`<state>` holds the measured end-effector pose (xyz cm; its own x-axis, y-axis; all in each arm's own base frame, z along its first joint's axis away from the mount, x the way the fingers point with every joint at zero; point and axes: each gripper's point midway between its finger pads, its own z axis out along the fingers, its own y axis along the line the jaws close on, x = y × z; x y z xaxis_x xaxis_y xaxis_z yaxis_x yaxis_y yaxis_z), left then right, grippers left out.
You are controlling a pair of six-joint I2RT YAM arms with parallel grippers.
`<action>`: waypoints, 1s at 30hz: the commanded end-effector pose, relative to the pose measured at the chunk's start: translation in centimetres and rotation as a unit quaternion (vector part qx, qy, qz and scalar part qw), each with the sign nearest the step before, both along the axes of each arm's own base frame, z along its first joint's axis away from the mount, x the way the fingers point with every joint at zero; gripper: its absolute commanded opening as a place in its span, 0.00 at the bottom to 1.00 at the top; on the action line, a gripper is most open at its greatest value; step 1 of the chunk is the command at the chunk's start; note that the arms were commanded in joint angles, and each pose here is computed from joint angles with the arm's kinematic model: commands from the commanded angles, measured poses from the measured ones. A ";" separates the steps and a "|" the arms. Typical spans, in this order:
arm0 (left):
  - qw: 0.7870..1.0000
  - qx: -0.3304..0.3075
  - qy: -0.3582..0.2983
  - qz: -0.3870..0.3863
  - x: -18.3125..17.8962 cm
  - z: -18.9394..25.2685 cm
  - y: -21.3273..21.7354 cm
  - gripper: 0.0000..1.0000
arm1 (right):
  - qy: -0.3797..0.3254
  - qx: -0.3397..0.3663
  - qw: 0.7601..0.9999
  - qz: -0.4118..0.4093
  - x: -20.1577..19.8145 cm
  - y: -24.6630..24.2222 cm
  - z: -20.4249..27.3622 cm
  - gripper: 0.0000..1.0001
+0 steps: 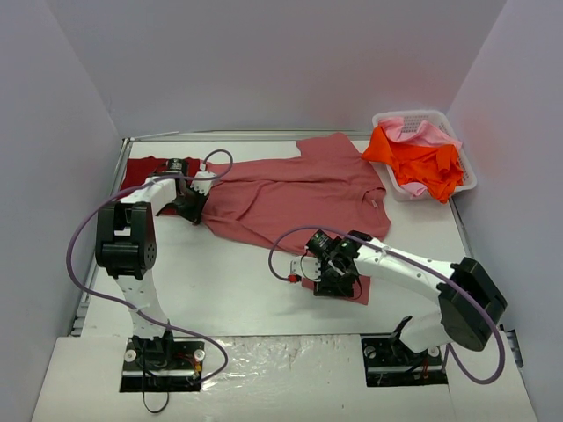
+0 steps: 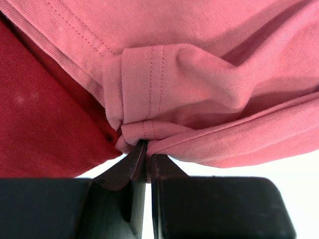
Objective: Fold and stack the t-shirts
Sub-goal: Grap the side of the flattened tshirt closest away from the robot with both arms
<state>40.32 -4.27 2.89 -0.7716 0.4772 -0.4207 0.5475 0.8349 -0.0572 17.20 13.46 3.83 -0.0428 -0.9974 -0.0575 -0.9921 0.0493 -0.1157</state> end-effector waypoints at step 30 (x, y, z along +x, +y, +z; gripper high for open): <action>1.000 0.019 -0.006 0.001 -0.4 0.5 1.1 0.02 | 0.115 -0.105 0.987 -0.027 -4.2 -0.5 -1.9 0.57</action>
